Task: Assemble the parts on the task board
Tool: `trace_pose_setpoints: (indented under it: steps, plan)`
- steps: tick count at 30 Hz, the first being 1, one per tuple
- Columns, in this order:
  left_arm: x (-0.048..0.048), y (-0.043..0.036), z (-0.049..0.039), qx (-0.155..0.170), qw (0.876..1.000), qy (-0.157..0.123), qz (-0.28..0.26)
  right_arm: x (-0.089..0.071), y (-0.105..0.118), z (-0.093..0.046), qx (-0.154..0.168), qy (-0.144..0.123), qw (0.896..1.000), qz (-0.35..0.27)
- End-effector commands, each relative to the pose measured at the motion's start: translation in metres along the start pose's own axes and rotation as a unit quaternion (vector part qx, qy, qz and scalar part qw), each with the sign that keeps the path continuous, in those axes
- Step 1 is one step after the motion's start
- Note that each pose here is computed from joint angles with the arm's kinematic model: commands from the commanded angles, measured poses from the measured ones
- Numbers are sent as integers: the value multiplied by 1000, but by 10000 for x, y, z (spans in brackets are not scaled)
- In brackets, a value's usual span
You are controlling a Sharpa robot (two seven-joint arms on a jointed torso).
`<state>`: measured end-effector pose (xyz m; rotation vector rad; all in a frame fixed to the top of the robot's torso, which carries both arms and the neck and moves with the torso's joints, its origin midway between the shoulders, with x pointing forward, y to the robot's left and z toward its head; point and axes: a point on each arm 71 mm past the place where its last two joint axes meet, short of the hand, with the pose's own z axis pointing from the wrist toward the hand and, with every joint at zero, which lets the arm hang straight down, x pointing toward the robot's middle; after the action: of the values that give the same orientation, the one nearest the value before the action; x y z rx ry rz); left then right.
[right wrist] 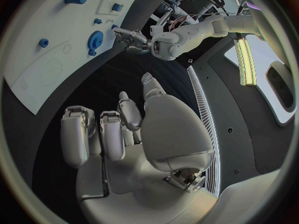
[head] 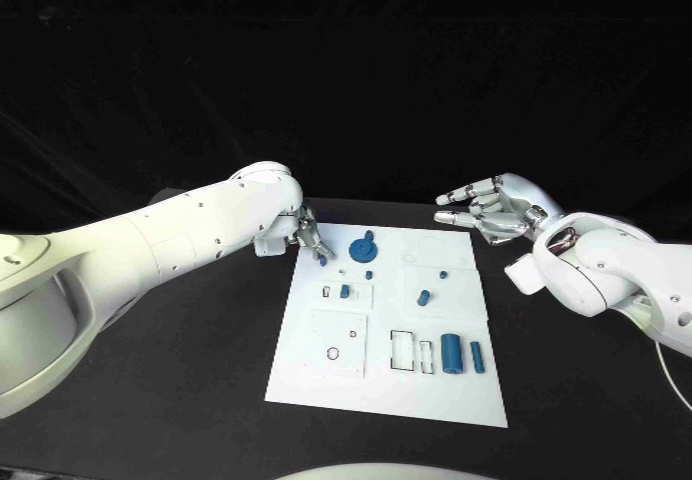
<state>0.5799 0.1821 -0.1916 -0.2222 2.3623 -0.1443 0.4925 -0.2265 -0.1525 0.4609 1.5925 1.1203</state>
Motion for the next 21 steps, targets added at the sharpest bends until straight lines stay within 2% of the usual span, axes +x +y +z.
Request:
trace_pose_setpoints:
  steps: [1,14,21]
  plan:
    - [13,-28,0,9,1000,8,2,19,6,2,-4,8,1000,0]
    - [14,-29,5,18,1000,12,-6,22,9,2,-5,9,1000,0]
    - [2,-22,-4,24,1000,2,-18,21,7,1,-5,9,1000,0]
